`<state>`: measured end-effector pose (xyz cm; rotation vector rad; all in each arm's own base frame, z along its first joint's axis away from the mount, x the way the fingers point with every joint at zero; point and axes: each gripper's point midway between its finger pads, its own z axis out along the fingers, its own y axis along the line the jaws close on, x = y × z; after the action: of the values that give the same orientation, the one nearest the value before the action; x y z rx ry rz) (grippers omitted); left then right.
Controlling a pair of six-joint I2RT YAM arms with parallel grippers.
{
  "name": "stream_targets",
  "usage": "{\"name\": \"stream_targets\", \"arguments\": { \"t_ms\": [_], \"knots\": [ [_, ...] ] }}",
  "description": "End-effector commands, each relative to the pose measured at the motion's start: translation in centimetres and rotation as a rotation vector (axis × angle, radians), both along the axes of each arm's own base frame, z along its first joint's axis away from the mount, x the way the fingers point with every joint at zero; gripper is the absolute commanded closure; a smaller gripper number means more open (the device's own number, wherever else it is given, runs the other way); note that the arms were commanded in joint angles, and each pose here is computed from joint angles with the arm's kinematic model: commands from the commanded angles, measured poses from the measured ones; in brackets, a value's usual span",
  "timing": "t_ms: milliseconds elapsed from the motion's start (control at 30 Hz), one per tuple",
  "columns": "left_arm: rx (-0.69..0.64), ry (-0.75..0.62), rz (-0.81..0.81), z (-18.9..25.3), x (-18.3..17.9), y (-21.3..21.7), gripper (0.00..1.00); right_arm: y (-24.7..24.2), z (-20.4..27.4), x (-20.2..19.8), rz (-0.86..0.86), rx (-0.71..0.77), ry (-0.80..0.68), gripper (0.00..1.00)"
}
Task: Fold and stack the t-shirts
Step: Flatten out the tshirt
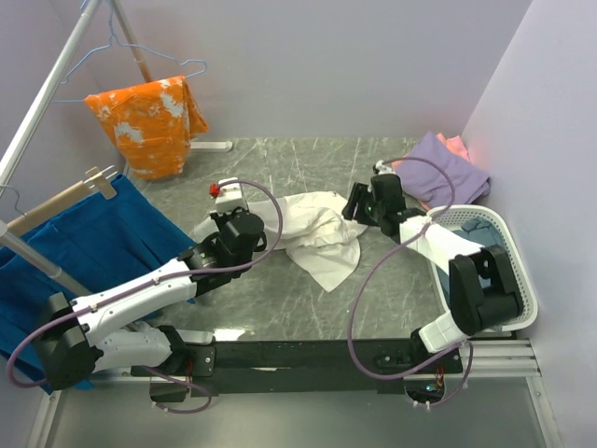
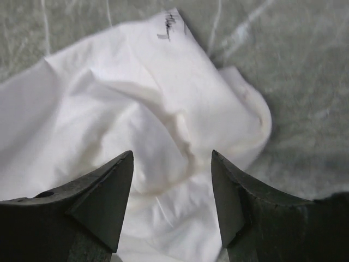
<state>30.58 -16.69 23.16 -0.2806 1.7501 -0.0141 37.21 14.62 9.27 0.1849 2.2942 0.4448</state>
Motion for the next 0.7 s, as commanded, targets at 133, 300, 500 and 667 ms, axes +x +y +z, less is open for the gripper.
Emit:
{"name": "stream_targets", "arguments": {
  "t_ms": [133,300,500,667],
  "knots": [
    [0.065,0.06,0.02,-1.3,-0.2,1.8,0.85,1.8,0.6,1.6,0.015,-0.022,-0.008,0.37],
    [0.099,0.13,0.096,-4.2,-0.2,4.0,0.2,1.8,1.1,-3.4,0.012,-0.031,-0.034,0.36],
    [0.039,0.184,0.047,-7.9,-1.4,3.6,0.01,-0.4,-2.0,-8.4,-0.044,-0.051,0.022,0.34],
    [-0.019,0.228,0.032,-9.9,-2.6,3.4,0.01,-0.4,-2.8,-10.1,-0.043,-0.042,0.041,0.34]
  ]
}}
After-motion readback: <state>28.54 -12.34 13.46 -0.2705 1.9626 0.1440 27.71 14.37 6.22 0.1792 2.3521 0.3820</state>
